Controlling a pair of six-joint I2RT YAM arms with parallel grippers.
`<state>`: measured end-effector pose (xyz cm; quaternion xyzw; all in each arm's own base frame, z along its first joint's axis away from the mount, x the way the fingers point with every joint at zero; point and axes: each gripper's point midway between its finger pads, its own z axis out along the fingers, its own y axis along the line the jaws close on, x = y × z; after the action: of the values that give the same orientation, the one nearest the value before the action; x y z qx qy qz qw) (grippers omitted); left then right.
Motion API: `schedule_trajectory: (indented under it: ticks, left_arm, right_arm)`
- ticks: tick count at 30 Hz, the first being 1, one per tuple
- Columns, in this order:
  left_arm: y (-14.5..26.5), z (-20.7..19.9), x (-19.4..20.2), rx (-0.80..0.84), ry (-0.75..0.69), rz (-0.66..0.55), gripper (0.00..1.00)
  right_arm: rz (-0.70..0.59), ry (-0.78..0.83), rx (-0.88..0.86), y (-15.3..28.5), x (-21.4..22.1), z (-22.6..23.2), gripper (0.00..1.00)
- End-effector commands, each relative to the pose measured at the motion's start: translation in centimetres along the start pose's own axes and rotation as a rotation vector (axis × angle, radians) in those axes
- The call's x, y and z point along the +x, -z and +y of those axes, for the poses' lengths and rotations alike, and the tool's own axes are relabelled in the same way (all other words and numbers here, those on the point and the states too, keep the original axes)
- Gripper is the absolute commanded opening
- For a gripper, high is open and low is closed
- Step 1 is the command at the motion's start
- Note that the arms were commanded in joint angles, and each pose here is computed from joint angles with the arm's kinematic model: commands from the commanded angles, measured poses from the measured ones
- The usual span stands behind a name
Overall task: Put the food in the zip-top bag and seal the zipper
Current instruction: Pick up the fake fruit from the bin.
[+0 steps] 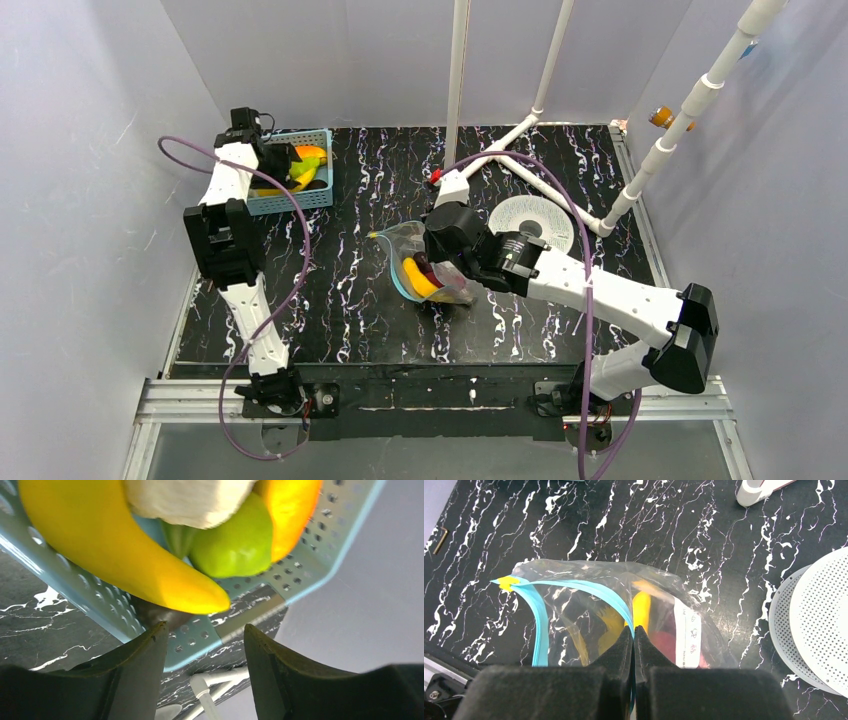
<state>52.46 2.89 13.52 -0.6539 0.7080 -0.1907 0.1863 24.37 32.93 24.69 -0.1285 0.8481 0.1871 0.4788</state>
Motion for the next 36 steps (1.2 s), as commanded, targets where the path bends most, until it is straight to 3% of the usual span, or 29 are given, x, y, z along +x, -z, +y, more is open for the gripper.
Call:
schedule_trajectory:
  ticks: [1,8,13,21,22,23,24,29,31,36]
  left_arm:
    - [-0.9,1.7,0.9,-0.107,0.133,0.038,0.55]
    - [-1.5,2.2,0.0,-0.167,0.152,-0.026,0.52]
    - [-1.4,5.2,-1.1,-0.318,0.195,-0.135,0.51]
    - [-4.0,7.5,-0.8,-0.417,0.222,-0.126,0.51]
    - [-4.3,7.7,-1.0,-0.422,0.218,-0.136,0.45]
    - [-4.4,7.4,-1.1,-0.411,0.200,-0.135,0.29]
    - [-2.8,5.9,-1.6,-0.361,0.139,-0.162,0.20]
    - [8.1,2.5,-0.9,-0.138,0.063,-0.199,0.18]
    - [11.6,3.7,0.7,-0.069,0.061,-0.155,0.17]
    - [17.2,5.5,5.5,0.130,-0.050,0.033,0.00]
  right_arm:
    - [-0.014,-0.002,-0.015,-0.5,-0.4,0.4,0.01]
    - [-0.014,-0.004,-0.004,-0.4,-0.5,0.0,0.01]
    - [-0.018,-0.012,-0.010,-0.5,-0.7,0.0,0.01]
    - [-0.018,-0.016,-0.016,-0.3,-0.9,0.1,0.01]
    - [-0.020,-0.017,-0.013,-0.4,-0.9,0.0,0.01]
    - [-0.019,-0.017,-0.012,-0.4,-0.9,0.0,0.01]
    - [-0.017,-0.017,-0.017,-0.3,-0.9,0.1,0.01]
    - [-0.005,-0.042,-0.036,-0.2,-0.8,0.5,0.01]
    - [0.000,-0.060,-0.051,0.0,-1.4,1.1,0.01]
    - [0.031,-0.076,-0.058,0.2,-1.5,1.4,0.01]
